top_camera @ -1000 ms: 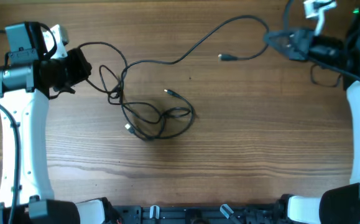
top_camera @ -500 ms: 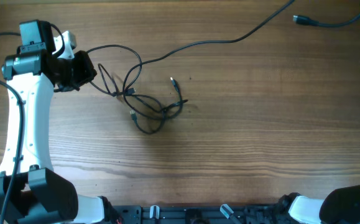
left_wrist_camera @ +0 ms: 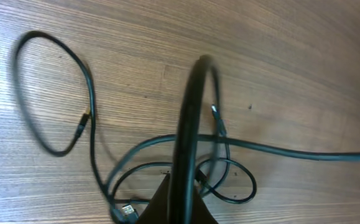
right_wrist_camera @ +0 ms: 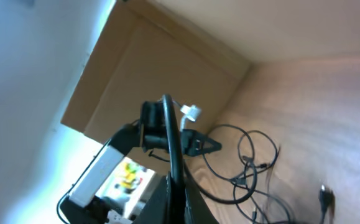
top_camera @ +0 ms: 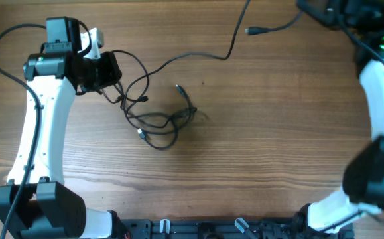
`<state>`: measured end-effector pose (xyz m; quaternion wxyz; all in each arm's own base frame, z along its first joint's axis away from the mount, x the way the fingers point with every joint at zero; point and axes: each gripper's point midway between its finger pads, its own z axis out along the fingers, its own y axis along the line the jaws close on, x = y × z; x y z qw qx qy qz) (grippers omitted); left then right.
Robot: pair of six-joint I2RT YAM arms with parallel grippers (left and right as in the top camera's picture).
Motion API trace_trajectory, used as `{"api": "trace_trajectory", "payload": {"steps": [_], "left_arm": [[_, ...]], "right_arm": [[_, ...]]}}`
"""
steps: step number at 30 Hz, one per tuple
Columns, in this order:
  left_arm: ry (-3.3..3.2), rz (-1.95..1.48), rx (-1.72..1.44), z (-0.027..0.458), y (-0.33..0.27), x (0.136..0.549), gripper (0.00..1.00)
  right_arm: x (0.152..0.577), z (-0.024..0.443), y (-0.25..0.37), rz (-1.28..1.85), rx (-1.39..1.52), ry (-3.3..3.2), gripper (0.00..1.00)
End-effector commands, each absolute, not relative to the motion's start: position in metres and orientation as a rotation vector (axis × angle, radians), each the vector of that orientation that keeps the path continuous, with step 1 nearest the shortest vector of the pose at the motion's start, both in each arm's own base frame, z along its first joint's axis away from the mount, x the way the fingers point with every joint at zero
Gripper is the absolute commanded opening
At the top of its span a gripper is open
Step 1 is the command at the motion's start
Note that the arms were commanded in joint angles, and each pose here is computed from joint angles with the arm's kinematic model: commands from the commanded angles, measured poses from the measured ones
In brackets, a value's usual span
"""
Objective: Untangle cables
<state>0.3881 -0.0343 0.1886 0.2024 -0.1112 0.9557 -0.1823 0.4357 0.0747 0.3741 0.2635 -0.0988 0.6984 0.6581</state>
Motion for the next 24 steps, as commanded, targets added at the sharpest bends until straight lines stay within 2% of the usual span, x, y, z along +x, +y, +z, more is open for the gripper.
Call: {"api": "trace_trajectory", "payload": {"steps": [1,5,15,20,24], "left_arm": [[2.658,-0.499,-0.282,0.191,-0.036,0.392,0.04],[2.658,-0.499,-0.284,0.191,-0.036,0.392,0.04],[2.651,-0.507,-0.316,0.192,-0.036,0.393,0.04],[2.649,-0.507,-0.316,0.192,-0.036,0.394,0.04],[2.653,-0.524,-0.312,0.192,-0.038,0.393,0.04]], "right_arm": [[0.465,0.312,0.082,1.87,-0.225,1.952,0.05],[0.491,0.242,0.087,1.967,-0.11,2.017,0.05],[0.526,0.154,0.077,1.802,0.206,2.08,0.05],[0.513,0.097,0.066,1.565,0.373,2.284,0.05],[0.492,0.089,0.02,1.119,0.504,2.475,0.05]]}}
